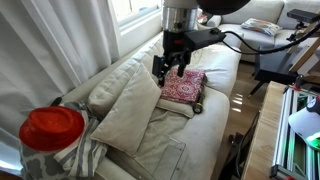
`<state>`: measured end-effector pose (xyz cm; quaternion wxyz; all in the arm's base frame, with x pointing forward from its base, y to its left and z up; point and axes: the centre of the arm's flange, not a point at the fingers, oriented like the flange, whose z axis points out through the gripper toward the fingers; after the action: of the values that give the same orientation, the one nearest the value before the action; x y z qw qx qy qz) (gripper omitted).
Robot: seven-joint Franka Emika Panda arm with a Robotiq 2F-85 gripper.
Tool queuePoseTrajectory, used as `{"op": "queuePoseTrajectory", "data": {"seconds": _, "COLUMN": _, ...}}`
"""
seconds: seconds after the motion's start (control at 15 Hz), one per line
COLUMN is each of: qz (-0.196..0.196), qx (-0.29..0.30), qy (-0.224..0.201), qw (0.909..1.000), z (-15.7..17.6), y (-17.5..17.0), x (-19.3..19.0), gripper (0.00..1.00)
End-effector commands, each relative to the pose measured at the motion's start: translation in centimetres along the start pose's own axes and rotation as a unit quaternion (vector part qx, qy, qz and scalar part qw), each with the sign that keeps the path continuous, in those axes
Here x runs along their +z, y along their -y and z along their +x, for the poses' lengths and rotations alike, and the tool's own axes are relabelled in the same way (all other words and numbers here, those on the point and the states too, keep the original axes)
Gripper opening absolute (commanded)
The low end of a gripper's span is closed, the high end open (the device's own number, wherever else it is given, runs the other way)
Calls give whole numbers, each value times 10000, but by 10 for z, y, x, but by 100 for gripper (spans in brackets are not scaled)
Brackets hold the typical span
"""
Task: Move the pillow from the left sofa seat onto the fleece blanket on the middle sofa seat
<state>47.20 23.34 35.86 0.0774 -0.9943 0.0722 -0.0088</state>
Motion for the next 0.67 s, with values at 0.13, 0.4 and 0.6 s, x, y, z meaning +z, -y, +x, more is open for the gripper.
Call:
{"op": "queuePoseTrajectory", "data": {"seconds": 0.13, "qz": 187, "qx": 1572, "qy": -270, "qw": 9870, "z": 103, "y": 47, "x": 69, "gripper": 100}}
{"op": "queuePoseTrajectory", "data": {"seconds": 0.4, "qz": 20, "qx": 2538, "qy": -336, "qw": 9667, "z": 159, "y": 63, "x": 122, "gripper": 100}}
{"op": "queuePoseTrajectory", "data": {"seconds": 0.6, "qz": 94, "qx": 2377, "qy": -371, "qw": 9706, "z": 134, "y": 42, "x": 116, "gripper": 100}}
